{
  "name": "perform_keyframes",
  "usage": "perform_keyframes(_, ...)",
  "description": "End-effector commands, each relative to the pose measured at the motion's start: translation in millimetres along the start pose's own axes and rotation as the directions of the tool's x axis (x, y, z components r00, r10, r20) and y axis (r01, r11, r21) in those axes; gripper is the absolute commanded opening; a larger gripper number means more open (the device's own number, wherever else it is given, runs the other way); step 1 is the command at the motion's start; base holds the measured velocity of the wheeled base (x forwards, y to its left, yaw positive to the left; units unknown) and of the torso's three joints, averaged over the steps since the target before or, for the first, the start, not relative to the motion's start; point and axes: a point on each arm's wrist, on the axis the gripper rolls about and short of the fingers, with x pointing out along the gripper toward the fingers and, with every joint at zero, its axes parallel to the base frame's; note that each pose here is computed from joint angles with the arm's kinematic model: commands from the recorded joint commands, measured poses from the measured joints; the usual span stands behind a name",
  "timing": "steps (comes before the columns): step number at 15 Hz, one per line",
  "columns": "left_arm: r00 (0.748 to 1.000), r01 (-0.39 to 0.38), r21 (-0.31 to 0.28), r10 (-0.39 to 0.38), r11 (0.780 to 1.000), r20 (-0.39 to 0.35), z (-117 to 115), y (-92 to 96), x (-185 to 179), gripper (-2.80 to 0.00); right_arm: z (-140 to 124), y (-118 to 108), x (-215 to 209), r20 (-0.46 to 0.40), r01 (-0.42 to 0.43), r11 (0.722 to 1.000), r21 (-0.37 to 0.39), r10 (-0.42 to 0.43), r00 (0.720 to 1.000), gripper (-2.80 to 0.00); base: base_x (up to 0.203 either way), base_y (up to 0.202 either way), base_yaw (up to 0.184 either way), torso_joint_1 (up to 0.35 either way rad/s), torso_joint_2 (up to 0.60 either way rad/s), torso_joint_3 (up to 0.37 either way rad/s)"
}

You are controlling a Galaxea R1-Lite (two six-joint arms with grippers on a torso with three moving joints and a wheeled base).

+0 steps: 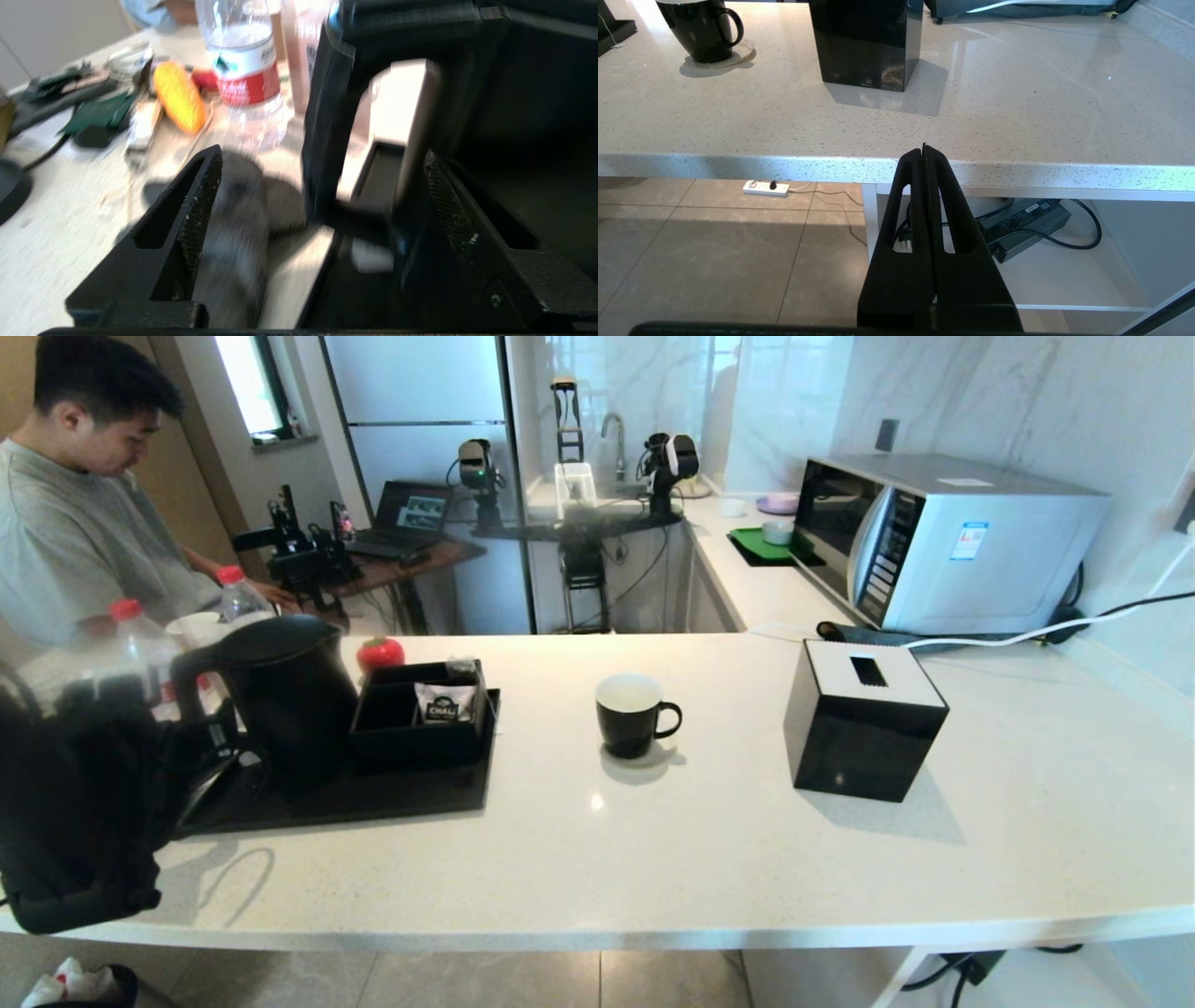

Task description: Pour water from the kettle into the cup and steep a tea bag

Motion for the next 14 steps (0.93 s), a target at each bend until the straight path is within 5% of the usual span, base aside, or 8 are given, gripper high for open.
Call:
perform_keyframes(1, 0.999, -0.005, -0.013, 0.006, 1.000, 0.053, 20, 5.9, -23, 0.00, 0, 0, 0, -0.002, -0.001, 1.000, -0.001, 0.001, 1.000, -2.80, 0.000, 0.000, 0.000, 0.000, 0.00, 0.000)
perform_keyframes(4, 1.000, 0.002, -0.008, -0.002, 1.000, 0.029, 29, 11.1, -55, 0.00, 0, 0, 0, -0.002, -0.001, 1.000, -0.001, 0.001, 1.000, -2.80, 0.000, 0.000, 0.000, 0.000, 0.00, 0.000)
perform_keyframes(5, 1.000, 0.004, -0.006, -0.004, 1.000, 0.017, 30, 13.2, -66, -2.80, 0, 0, 0, -0.002, -0.001, 1.000, -0.001, 0.001, 1.000, -2.80, 0.000, 0.000, 0.000, 0.000, 0.00, 0.000)
perform_keyframes(14, 0.993, 0.108, -0.013, -0.107, 0.994, 0.039, 50, 6.9, -136, -2.80, 0, 0, 0, -0.002, -0.001, 1.000, -0.001, 0.001, 1.000, -2.80, 0.000, 0.000, 0.000, 0.000, 0.00, 0.000)
